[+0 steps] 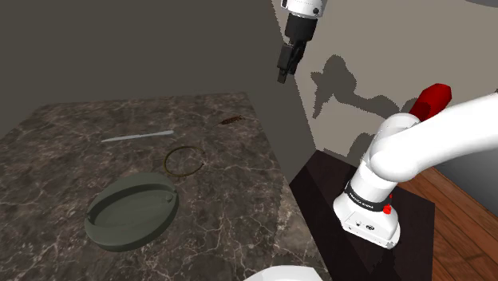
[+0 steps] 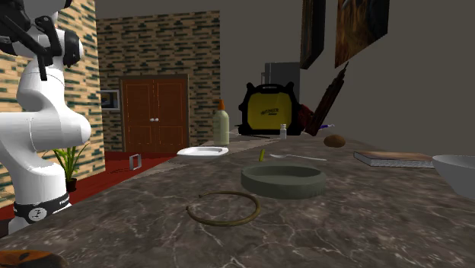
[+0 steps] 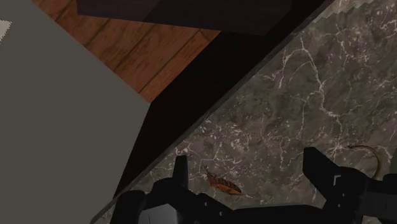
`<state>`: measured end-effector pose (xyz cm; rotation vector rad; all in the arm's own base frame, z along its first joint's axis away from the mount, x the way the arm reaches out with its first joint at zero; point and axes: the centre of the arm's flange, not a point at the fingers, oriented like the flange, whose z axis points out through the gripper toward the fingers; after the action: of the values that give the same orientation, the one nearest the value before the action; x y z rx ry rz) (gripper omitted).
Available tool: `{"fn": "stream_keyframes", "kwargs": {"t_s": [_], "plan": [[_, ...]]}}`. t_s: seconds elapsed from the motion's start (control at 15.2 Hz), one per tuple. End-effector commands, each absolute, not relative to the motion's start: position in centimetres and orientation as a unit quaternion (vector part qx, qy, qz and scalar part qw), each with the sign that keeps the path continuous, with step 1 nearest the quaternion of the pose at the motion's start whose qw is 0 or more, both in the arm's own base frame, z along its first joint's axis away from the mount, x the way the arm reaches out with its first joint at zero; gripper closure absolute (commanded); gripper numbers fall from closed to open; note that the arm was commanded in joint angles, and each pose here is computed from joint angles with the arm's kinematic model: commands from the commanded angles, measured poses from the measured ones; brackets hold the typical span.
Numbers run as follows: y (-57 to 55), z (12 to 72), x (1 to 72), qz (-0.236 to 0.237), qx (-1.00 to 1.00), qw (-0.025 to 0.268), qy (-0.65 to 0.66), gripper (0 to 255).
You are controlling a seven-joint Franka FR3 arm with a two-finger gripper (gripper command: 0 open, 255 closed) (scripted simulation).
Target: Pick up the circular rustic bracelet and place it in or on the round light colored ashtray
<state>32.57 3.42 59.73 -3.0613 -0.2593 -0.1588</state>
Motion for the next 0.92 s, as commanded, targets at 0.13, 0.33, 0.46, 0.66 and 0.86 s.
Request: {"fn": "stream_keyframes", "kwargs": {"t_s": [0.13, 0.33, 0.46, 0.66, 0.86], "plan": [[5.4, 58.7, 34.1, -0.05, -0.992, 0.03, -0.109, 0], [8.5, 57.2, 36.1, -0.048, -0.988, 0.027, -0.145, 0], [10.7, 56.2, 37.4, -0.047, -0.984, 0.025, -0.17, 0], [14.0, 54.6, 39.0, -0.045, -0.977, 0.022, -0.206, 0], [17.5, 53.0, 40.5, -0.042, -0.969, 0.018, -0.242, 0]]}}
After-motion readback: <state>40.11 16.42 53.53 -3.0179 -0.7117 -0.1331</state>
